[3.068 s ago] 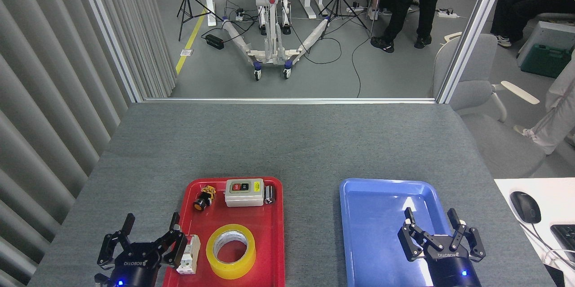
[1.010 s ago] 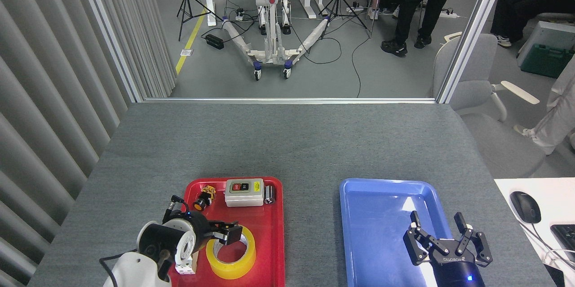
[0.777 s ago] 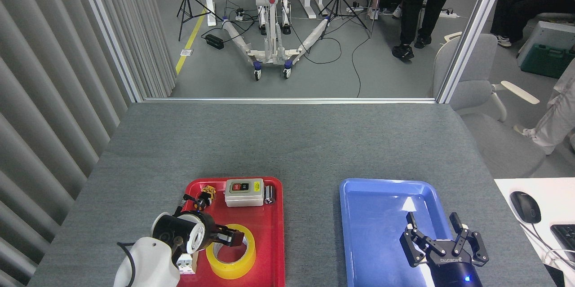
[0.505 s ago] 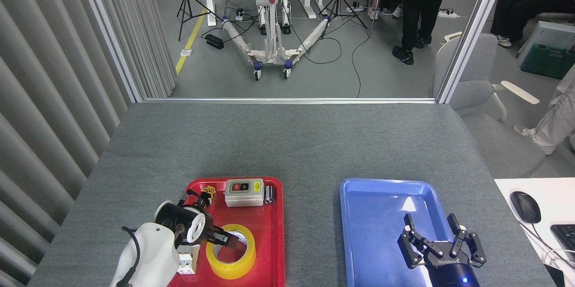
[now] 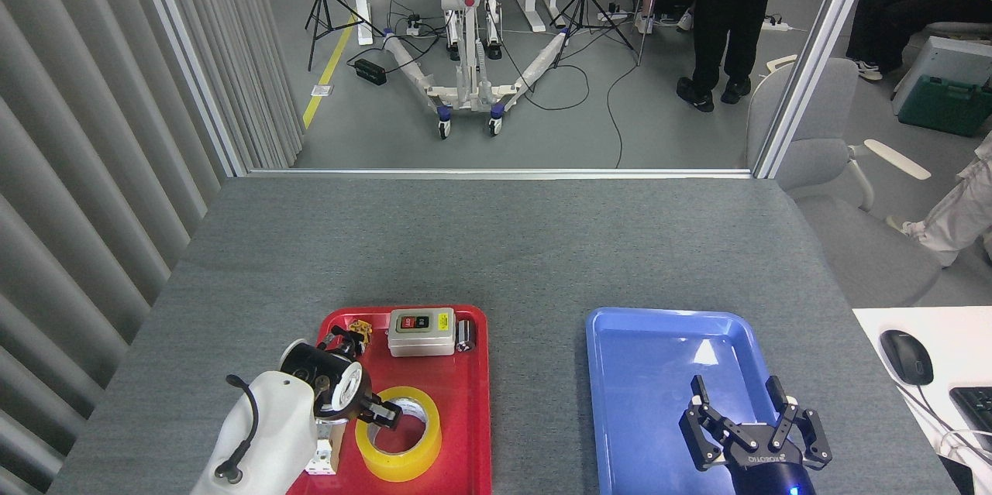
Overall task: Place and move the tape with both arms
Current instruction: 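Grasp the yellow tape roll's rim with the left gripper, then lift the tape roll and carry it over the blue tray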
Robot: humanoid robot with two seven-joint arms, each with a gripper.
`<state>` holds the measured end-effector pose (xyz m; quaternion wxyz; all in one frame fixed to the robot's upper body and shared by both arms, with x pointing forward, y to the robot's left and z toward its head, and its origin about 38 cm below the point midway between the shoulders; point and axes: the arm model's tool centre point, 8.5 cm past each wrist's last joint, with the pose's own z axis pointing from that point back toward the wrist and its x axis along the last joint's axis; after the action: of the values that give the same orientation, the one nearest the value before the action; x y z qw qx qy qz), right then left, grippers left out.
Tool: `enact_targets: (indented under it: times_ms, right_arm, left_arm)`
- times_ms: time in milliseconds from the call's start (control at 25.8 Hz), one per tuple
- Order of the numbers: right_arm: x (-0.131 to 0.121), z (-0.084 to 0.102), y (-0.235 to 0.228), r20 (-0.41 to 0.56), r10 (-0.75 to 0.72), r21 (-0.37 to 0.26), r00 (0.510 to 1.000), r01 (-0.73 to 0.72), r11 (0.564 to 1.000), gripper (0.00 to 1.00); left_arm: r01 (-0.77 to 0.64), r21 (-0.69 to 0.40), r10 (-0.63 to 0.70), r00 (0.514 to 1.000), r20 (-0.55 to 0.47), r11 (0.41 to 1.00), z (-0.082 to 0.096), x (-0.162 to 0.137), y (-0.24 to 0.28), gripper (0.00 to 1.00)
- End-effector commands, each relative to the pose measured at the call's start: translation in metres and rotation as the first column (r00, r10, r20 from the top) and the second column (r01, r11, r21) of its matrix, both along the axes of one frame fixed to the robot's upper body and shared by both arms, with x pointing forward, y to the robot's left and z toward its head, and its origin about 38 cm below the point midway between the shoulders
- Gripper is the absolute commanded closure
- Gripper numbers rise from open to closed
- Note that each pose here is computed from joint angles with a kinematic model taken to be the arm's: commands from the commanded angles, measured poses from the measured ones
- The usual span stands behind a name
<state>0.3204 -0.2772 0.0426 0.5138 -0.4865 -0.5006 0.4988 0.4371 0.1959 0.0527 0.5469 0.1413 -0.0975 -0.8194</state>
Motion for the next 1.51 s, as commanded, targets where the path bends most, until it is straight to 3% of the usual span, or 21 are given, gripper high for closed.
enact_targets:
  times_ms: [0, 194, 233, 311, 544, 660, 816, 932, 1087, 1165, 1282, 1359, 1476]
  right_arm:
    - [-0.005, -0.004, 0.002, -0.01, -0.009, 0.011, 1.0, 0.01, 1.0, 0.0]
    - [-0.006, -0.005, 0.004, -0.01, -0.009, 0.013, 1.0, 0.009, 1.0, 0.0]
    - [-0.008, -0.007, 0.004, -0.013, -0.004, 0.013, 1.0, 0.005, 1.0, 0.0]
    - [-0.009, -0.006, 0.005, 0.002, -0.001, 0.015, 1.0, 0.001, 1.0, 0.0]
    - [-0.016, -0.004, 0.009, 0.042, -0.002, 0.026, 0.999, 0.001, 1.0, 0.0]
    - [-0.016, -0.004, 0.009, 0.04, -0.002, 0.026, 0.999, 0.001, 1.0, 0.0]
    - [-0.017, -0.006, 0.015, 0.038, 0.008, 0.034, 0.999, -0.009, 0.999, 0.0]
    - [-0.018, -0.007, 0.019, 0.035, 0.012, 0.027, 0.999, -0.013, 1.0, 0.0]
    - [-0.02, -0.005, 0.026, 0.047, 0.07, 0.026, 0.996, -0.071, 0.997, 0.0]
    - [-0.025, -0.001, 0.032, 0.081, 0.191, 0.027, 0.978, -0.194, 0.981, 0.0]
    - [-0.044, 0.006, 0.027, 0.138, 0.396, 0.019, 0.908, -0.402, 0.916, 0.0]
    - [-0.062, 0.011, 0.027, 0.186, 0.547, 0.035, 0.816, -0.562, 0.826, 0.0]
    - [-0.067, 0.023, 0.001, 0.234, 0.509, 0.002, 0.829, -0.524, 0.852, 0.0]
  left_arm:
    - [0.02, 0.009, -0.02, 1.0, -0.01, 1.0, -0.003, 0.0, -0.005, 0.43]
    - [0.047, 0.01, -0.046, 0.999, -0.024, 0.999, -0.006, -0.002, -0.008, 0.65]
    - [0.06, 0.003, -0.06, 0.998, -0.025, 0.998, -0.005, -0.002, -0.011, 0.73]
    - [0.111, -0.011, -0.112, 0.993, -0.034, 0.994, -0.005, -0.004, -0.015, 1.0]
    - [0.37, -0.098, -0.374, 0.927, -0.025, 0.924, 0.004, -0.01, -0.032, 1.0]
    - [0.419, -0.238, -0.411, 0.908, 0.084, 0.876, 0.037, -0.001, -0.04, 1.0]
    - [0.527, -0.422, -0.474, 0.849, 0.232, 0.738, 0.077, -0.009, -0.072, 1.0]
    - [0.584, -0.576, -0.508, 0.804, 0.309, 0.573, 0.09, -0.019, -0.097, 1.0]
    - [0.626, -0.69, -0.5, 0.756, 0.422, 0.364, 0.092, -0.025, -0.124, 1.0]
    - [0.637, -0.705, -0.492, 0.743, 0.454, 0.311, 0.086, -0.025, -0.133, 1.0]
    - [0.629, -0.724, -0.488, 0.745, 0.456, 0.284, 0.081, -0.026, -0.142, 1.0]
    - [0.614, -0.74, -0.488, 0.752, 0.444, 0.275, 0.076, -0.027, -0.149, 1.0]
    - [0.585, -0.768, -0.482, 0.768, 0.421, 0.26, 0.071, -0.026, -0.16, 1.0]
